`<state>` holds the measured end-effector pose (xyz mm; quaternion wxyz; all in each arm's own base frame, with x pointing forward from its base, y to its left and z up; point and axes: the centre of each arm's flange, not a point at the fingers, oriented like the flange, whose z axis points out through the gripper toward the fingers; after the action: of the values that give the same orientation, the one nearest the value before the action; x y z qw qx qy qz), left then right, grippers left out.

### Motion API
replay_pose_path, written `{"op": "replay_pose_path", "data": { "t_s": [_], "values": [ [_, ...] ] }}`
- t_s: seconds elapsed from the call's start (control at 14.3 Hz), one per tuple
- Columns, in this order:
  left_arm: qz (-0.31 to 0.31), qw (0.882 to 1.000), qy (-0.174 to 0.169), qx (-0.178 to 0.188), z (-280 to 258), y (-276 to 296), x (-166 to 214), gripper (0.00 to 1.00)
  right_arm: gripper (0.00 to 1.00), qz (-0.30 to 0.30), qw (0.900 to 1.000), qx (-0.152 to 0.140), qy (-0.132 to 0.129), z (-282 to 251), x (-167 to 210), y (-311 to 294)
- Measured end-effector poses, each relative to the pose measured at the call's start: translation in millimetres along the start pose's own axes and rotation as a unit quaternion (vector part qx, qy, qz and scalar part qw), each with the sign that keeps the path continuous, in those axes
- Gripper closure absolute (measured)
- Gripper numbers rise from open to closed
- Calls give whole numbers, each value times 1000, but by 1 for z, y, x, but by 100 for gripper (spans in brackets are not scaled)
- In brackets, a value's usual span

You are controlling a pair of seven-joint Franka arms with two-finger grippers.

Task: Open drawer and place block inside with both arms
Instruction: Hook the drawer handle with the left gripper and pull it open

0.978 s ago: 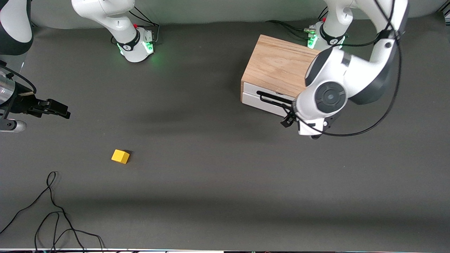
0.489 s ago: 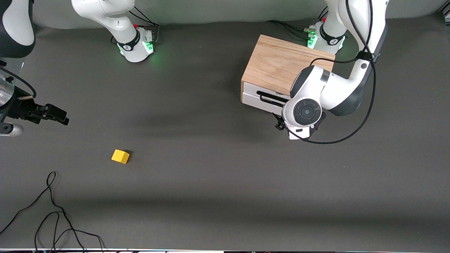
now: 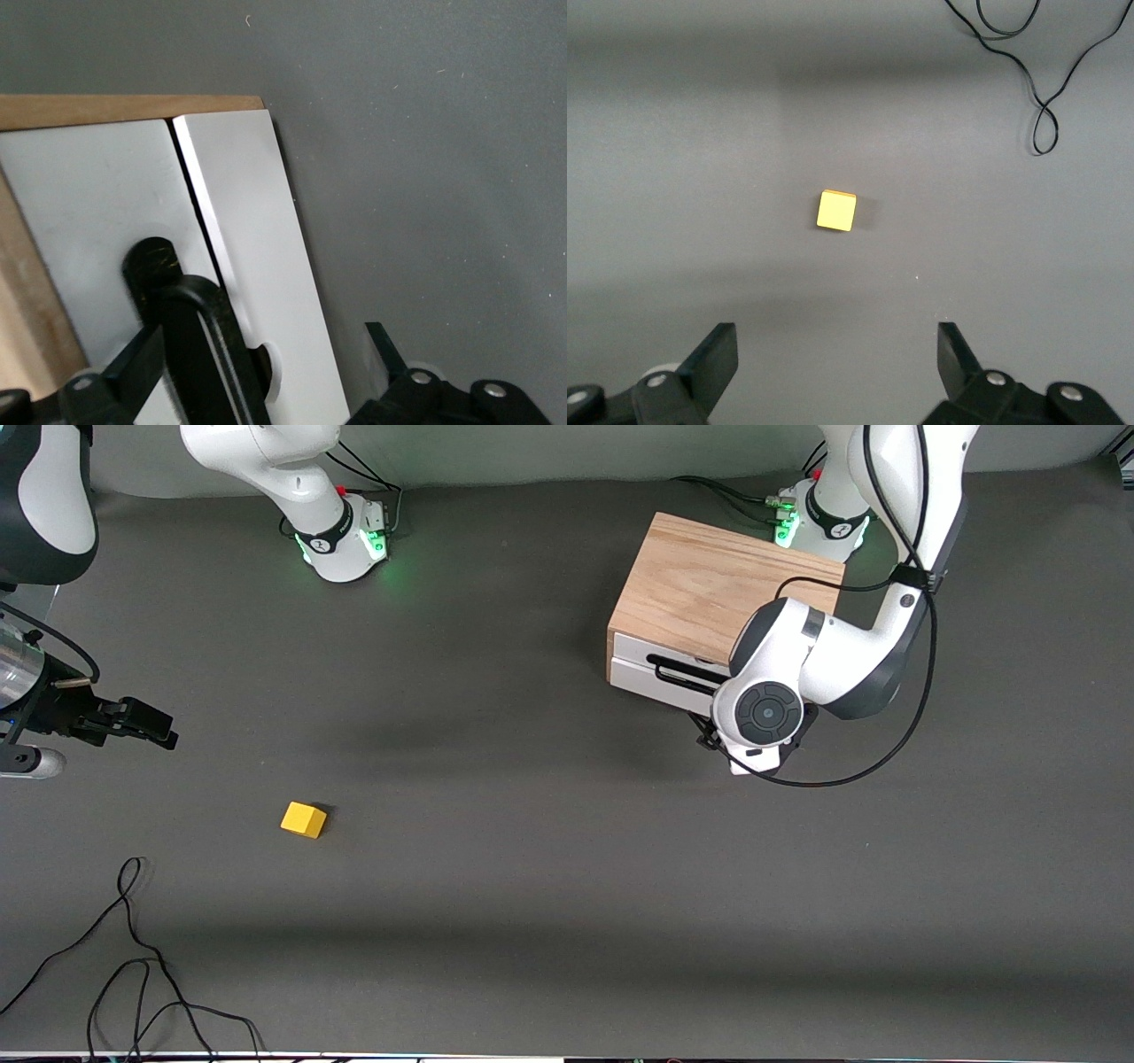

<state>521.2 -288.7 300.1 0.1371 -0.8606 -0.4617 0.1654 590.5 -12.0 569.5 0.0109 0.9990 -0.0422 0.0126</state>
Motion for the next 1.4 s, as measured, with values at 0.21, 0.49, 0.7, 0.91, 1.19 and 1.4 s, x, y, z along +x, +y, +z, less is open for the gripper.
{"op": "replay_pose_path", "data": {
  "t_s": [0.21, 0.49, 0.7, 0.91, 1.19, 1.4],
  "values": [
    [-9, 1000, 1, 1, 8, 6, -4, 0, 0, 0, 1000, 0, 0, 0, 0, 0],
    [-18, 1000, 3, -2, 23, 16, -15, 0, 0, 7, 1000, -1, 0, 0, 0, 8],
    [-23, 1000, 4, -1, 27, 18, -19, 15, 0, 11, 1000, 0, 3, -3, 0, 13],
    [-27, 1000, 4, 7, 22, 13, -20, 47, 0, 11, 1000, 0, 4, -4, 0, 12],
    [-29, 999, 15, 4, 10, 8, -21, 86, 0, 11, 1000, 0, 4, -4, 0, 13],
    [-34, 999, 15, -10, -1, 14, -20, 87, 0, 13, 1000, 9, 3, -3, 0, 12]
  ]
}}
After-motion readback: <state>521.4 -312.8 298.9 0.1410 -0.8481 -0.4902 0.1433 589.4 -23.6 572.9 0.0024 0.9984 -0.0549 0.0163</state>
